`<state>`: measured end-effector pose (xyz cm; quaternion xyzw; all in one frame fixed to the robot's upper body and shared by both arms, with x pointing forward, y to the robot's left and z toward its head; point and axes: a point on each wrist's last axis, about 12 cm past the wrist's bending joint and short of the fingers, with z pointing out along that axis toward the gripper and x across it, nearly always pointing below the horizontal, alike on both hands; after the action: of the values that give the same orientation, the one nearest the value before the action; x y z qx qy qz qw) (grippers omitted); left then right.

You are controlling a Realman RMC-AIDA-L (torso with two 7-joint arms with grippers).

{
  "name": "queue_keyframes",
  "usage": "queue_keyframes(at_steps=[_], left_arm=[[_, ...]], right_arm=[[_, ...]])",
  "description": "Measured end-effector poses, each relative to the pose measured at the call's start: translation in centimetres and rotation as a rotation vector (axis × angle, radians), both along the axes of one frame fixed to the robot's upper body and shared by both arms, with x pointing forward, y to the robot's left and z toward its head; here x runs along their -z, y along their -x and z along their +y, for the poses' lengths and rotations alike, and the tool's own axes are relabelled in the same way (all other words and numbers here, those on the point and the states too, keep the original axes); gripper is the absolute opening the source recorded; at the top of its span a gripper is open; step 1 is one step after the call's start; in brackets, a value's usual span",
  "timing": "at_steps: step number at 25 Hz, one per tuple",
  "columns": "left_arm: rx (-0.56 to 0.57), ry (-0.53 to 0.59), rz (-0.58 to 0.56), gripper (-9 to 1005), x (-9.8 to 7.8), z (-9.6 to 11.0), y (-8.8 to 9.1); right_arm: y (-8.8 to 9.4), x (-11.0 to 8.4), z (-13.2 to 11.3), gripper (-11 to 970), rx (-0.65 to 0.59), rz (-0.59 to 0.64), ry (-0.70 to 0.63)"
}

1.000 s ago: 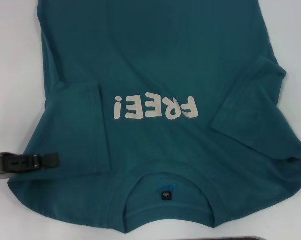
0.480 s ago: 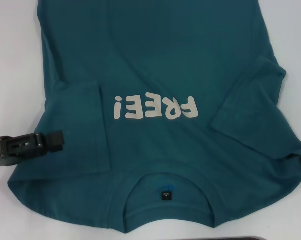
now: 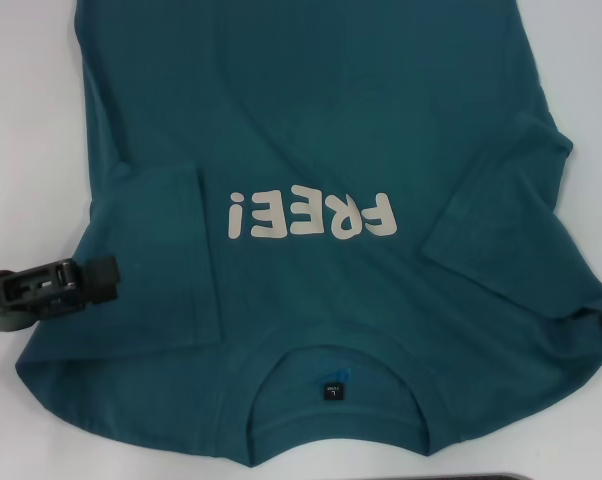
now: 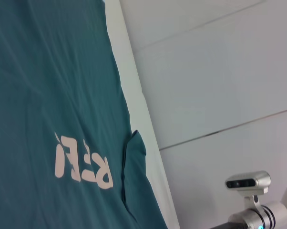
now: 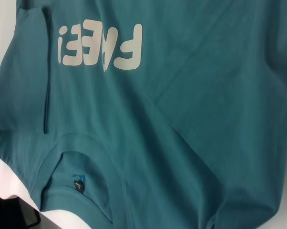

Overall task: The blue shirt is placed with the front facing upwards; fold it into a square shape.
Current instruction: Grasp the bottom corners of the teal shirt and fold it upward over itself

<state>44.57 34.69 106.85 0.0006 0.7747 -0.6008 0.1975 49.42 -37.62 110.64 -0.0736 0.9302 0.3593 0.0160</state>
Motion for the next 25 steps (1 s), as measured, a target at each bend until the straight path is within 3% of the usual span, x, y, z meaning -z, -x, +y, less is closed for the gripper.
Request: queue_keyframes(at_steps=[14,25], left_arm=[[-0.094,0.001,0.147,847,-0.2,1.4,-0.3],[-0.225,-0.174,0.257,816,-0.8,7.5,2.5]], right_arm=[[-0.1,-0.1,0.1,31,-0.008,-0.003,-0.002],[0.1,-0.1,-0.1,31,-0.002,-0.004,-0.005]])
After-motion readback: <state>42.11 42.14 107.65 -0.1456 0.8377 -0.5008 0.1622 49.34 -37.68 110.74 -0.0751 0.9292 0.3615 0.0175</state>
